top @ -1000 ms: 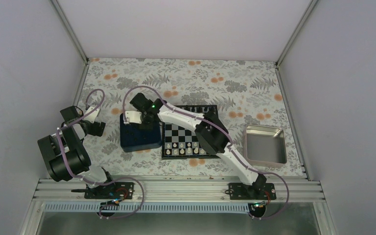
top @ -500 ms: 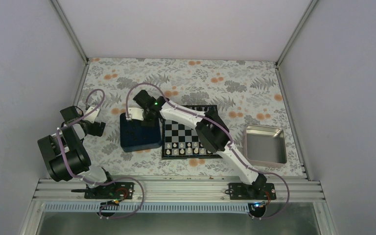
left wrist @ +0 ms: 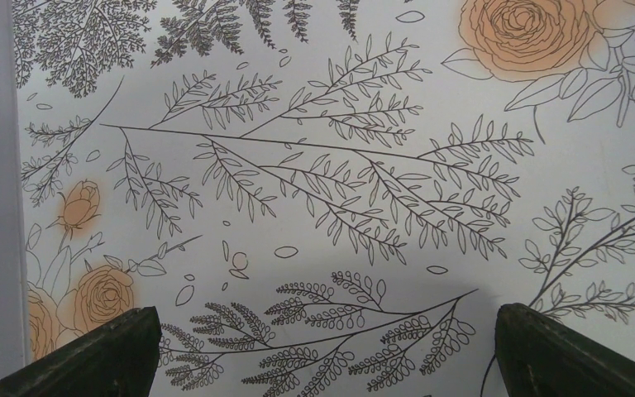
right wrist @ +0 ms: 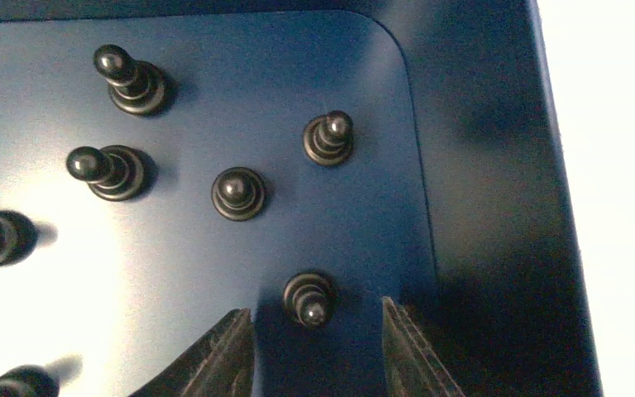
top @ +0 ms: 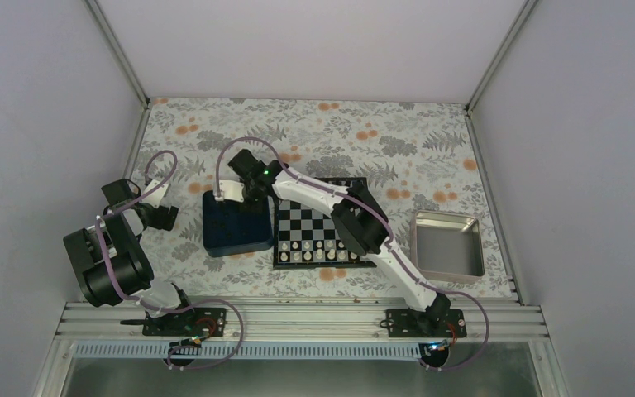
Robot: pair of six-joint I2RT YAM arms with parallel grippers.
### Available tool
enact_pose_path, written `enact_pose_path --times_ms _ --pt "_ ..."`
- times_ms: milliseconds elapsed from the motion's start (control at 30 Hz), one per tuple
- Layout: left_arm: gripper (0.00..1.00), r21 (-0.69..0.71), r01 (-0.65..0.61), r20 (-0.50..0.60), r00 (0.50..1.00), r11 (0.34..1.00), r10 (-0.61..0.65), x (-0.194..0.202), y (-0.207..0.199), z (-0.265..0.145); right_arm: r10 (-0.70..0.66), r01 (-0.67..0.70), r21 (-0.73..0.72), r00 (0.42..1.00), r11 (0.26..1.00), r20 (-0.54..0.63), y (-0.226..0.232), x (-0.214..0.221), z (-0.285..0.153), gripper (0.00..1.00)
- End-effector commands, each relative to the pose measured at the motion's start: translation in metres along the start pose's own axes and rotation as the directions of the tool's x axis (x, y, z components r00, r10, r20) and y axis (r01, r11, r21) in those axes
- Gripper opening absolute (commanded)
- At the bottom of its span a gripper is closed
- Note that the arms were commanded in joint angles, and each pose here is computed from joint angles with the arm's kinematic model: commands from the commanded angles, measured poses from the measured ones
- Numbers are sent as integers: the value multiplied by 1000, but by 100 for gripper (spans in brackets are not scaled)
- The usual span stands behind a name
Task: Set up the chess pieces on the board
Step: Pick up the chess piece from the storage box.
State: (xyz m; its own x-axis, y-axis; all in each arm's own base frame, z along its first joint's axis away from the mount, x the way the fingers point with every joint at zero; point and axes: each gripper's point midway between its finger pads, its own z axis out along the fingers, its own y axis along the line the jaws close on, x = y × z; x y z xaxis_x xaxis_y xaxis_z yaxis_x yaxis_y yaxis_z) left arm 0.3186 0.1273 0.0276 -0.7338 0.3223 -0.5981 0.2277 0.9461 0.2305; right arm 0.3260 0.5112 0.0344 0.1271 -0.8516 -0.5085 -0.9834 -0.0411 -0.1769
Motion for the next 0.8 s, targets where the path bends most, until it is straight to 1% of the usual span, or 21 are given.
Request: enact_pose_path --times_ms 0,200,267,333,400,567,667,767 --pt "100 47 3 -38 999 999 -1 13 -11 3 15 -14 -27 1000 1000 27 2 0 12 41" --pt "100 47 5 -39 999 999 -3 14 -11 3 17 -16 -29 999 999 33 3 -2 15 41" --pt "100 47 4 -39 999 999 -2 14 -11 3 16 -15 -29 999 999 33 3 -2 16 39" --pt "100 47 3 -39 999 999 -1 14 -11 3 16 -15 -31 999 999 31 4 -2 17 35" --pt "100 48 3 -38 999 999 -1 13 -11 3 16 -15 -33 999 999 28 4 -1 17 26" --pt "100 47 4 -41 999 999 -2 14 -11 3 17 -15 -31 999 999 44 2 -7 11 11" --pt "100 46 3 -40 999 999 -1 14 -11 3 25 -23 -30 998 999 55 0 -10 5 6" --pt "100 46 3 -39 999 999 -2 14 -11 3 38 -36 -18 996 999 75 -5 -17 -11 4"
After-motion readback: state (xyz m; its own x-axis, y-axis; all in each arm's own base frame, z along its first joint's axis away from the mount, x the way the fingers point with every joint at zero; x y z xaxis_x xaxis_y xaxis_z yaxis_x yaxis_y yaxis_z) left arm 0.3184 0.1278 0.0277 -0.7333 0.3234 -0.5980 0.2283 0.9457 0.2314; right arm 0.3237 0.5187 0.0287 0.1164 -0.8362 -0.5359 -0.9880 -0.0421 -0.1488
